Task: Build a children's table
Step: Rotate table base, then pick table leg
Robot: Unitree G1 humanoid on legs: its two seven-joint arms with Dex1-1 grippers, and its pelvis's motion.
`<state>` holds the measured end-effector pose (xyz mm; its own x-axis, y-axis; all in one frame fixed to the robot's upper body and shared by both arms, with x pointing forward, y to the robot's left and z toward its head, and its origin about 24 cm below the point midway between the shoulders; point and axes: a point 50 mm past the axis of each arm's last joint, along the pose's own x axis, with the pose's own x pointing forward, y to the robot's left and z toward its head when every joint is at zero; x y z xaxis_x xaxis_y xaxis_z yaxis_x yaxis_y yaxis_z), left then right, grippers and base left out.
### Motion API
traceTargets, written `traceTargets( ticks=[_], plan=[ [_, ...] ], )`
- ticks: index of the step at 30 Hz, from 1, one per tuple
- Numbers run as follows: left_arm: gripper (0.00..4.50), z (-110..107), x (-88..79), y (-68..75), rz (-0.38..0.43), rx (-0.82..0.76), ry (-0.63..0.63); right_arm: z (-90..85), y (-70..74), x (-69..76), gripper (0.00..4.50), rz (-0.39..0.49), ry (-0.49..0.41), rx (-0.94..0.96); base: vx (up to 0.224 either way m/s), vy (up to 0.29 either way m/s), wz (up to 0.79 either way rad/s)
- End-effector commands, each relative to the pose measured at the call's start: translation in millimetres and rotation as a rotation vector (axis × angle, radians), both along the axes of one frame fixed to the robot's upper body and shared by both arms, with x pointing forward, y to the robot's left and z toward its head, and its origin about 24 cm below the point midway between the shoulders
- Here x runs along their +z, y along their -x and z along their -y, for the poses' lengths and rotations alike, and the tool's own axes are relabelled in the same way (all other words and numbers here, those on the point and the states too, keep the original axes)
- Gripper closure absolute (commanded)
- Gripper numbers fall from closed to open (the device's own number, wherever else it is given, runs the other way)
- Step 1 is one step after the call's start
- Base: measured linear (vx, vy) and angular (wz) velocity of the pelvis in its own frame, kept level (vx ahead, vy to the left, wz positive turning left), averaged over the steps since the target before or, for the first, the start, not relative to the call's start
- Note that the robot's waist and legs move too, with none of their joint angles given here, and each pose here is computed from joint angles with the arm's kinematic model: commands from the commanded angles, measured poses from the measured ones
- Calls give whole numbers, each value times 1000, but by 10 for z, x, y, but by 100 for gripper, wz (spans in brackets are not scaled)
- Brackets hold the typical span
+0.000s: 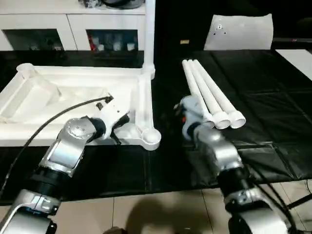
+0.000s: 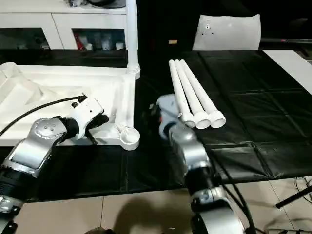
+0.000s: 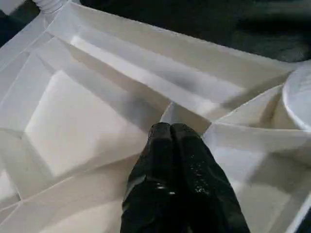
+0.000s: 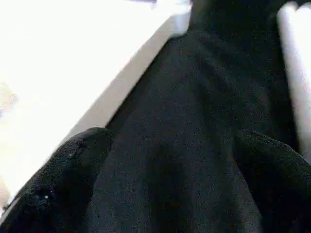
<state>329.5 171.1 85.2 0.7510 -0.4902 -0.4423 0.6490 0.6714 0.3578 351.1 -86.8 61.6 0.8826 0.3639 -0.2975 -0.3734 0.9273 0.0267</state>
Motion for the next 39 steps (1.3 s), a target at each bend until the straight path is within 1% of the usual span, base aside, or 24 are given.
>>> traceTargets(
  ticks=[1, 2, 3, 5, 6, 7, 9, 10, 11, 12, 15, 16, 17, 19, 20, 22, 23, 24, 26, 28, 31, 34, 37, 39],
  plan=[
    [428, -4, 126, 12, 63, 11, 128, 107, -182, 224, 0, 13, 24, -96, 0, 0, 0],
    [428, -4, 126, 12, 63, 11, 128, 107, -182, 224, 0, 13, 24, -96, 0, 0, 0],
    [417, -24, 180, 66, 73, 6, 180, 154, -286, 305, 0, -28, 50, -124, 0, 0, 0],
    [417, -31, 207, 113, 78, -15, 184, 183, -337, 348, 0, -30, 54, -136, 0, 0, 0],
    [406, -33, 224, 144, 82, -29, 185, 202, -367, 377, 0, -28, 56, -143, 0, 0, 0],
    [384, -33, 224, 144, 82, -29, 185, 202, -367, 377, 0, -28, 56, -143, 0, 0, 0],
    [378, -33, 275, 274, 64, -72, 201, 277, -458, 444, 0, -39, 53, -195, 0, 0, 0],
    [373, -31, 280, 285, 62, -76, 203, 283, -464, 447, 0, -40, 53, -199, 0, 0, 0],
    [361, -9, 331, 419, 40, -117, 227, 345, -527, 495, 0, -58, 57, -241, 0, 0, 0],
    [337, -3, 347, 458, 35, -122, 233, 358, -540, 506, 0, -64, 52, -251, 0, 0, 0],
    [328, 4, 379, 510, 32, -125, 243, 373, -555, 516, 0, -77, 50, -261, 0, 0, 0],
    [318, 13, 409, 549, 30, -124, 253, 384, -567, 521, 0, -88, 52, -269, 0, 0, 0],
    [303, 32, 469, 630, 24, -128, 269, 411, -591, 532, 0, -103, 65, -285, 0, 0, 0],
    [289, 44, 502, 678, 18, -135, 274, 427, -602, 537, 0, -109, 75, -292, 0, 0, 0],
    [281, 43, 513, 692, 18, -137, 268, 434, -604, 534, 0, -114, 77, -297, 0, 0, 0],
    [281, 38, 526, 715, 11, -136, 264, 437, -609, 532, 0, -119, 79, -300, 0, 0, 0],
    [251, 30, 542, 746, 0, -140, 250, 456, -613, 523, 0, -128, 91, -314, 0, 0, 0],
    [251, 22, 549, 760, -7, -139, 246, 471, -612, 514, 0, -133, 99, -321, 0, 0, 0],
    [235, 17, 552, 766, -10, -139, 242, 480, -610, 505, 0, -138, 106, -325, 0, 0, 0],
    [208, -8, 566, 773, 4, -114, 207, 505, -597, 461, 0, -163, 94, -337, 0, 0, 0],
    [195, -14, 569, 781, 4, -108, 197, 526, -589, 434, 0, -174, 94, -349, 0, 0, 0],
    [162, -17, 575, 793, -5, -103, 190, 530, -580, 409, 0, -197, 77, -357, 0, 0, 0],
    [140, -18, 580, 792, -6, -99, 188, 521, -571, 391, 0, -216, 70, -355, 0, 0, 0],
    [123, -16, 581, 788, -6, -101, 180, 543, -549, 361, 0, -271, 69, -373, 0, 0, 0]
  ],
)
